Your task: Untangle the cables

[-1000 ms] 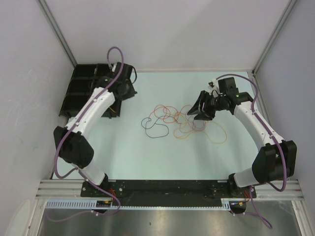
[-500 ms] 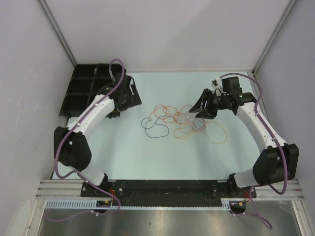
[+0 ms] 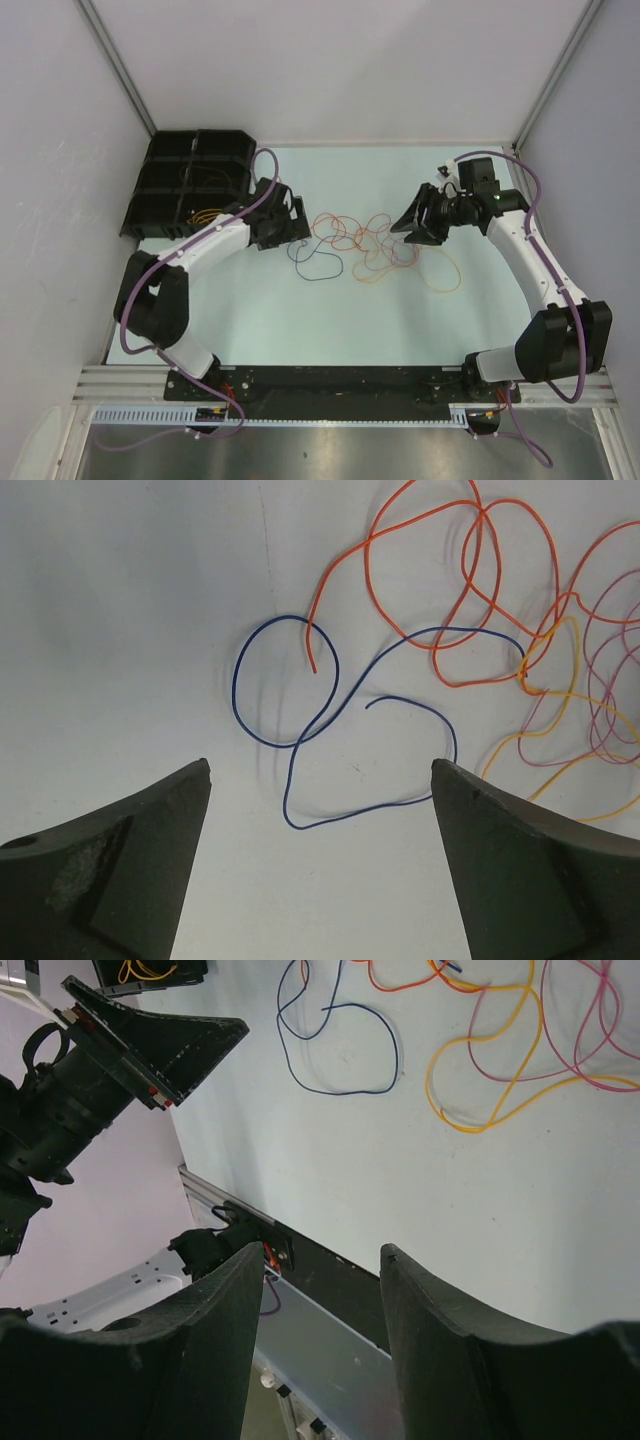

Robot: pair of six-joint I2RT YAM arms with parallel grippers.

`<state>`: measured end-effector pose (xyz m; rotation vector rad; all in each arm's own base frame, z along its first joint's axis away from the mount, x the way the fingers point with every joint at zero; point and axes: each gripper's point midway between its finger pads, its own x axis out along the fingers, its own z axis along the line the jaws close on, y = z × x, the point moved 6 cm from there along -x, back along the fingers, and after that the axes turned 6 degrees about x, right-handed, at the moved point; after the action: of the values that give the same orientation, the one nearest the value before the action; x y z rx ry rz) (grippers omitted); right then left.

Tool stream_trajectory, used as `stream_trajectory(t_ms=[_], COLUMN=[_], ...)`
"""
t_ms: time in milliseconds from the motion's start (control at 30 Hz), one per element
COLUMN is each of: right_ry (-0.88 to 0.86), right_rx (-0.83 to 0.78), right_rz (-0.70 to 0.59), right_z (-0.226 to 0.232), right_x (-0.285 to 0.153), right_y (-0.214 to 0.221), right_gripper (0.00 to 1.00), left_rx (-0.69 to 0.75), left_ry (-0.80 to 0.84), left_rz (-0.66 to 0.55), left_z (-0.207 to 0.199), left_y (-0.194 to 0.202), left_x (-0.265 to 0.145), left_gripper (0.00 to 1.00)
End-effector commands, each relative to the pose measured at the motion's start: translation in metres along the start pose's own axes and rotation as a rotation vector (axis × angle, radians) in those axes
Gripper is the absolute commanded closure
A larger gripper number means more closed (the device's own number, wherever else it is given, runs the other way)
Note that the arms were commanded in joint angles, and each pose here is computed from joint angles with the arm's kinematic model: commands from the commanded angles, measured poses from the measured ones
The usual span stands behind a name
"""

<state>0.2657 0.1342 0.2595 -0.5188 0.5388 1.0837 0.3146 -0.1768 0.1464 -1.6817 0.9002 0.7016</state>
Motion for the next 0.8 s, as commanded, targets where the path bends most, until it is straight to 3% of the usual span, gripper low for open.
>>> stream_trajectory(t_ms=[0, 367, 767], right_ry=[-0.013, 0.003, 0.016], right_rx=[-0.035, -0.011, 0.021], right_rz=[-0.051, -0.086, -0.113], right_z=[0.008, 0.003, -0.005], right_x=[-0.018, -0.023, -0.028], right_y=[-0.001, -0.007, -0.016], right_gripper=[0.45, 0.46, 0.45], left_rx=[0.037, 0.096, 0.137], left_ry=[-0.003, -0.072, -0.125], left_rz=[-0.026, 0.070, 0.130], left_z=[-0.002, 0.002, 0.010], left_y=[-0.008, 0.001, 0.008], left_x=[0.012, 0.043, 0.062], left_gripper=[0.05, 0.11, 0.24])
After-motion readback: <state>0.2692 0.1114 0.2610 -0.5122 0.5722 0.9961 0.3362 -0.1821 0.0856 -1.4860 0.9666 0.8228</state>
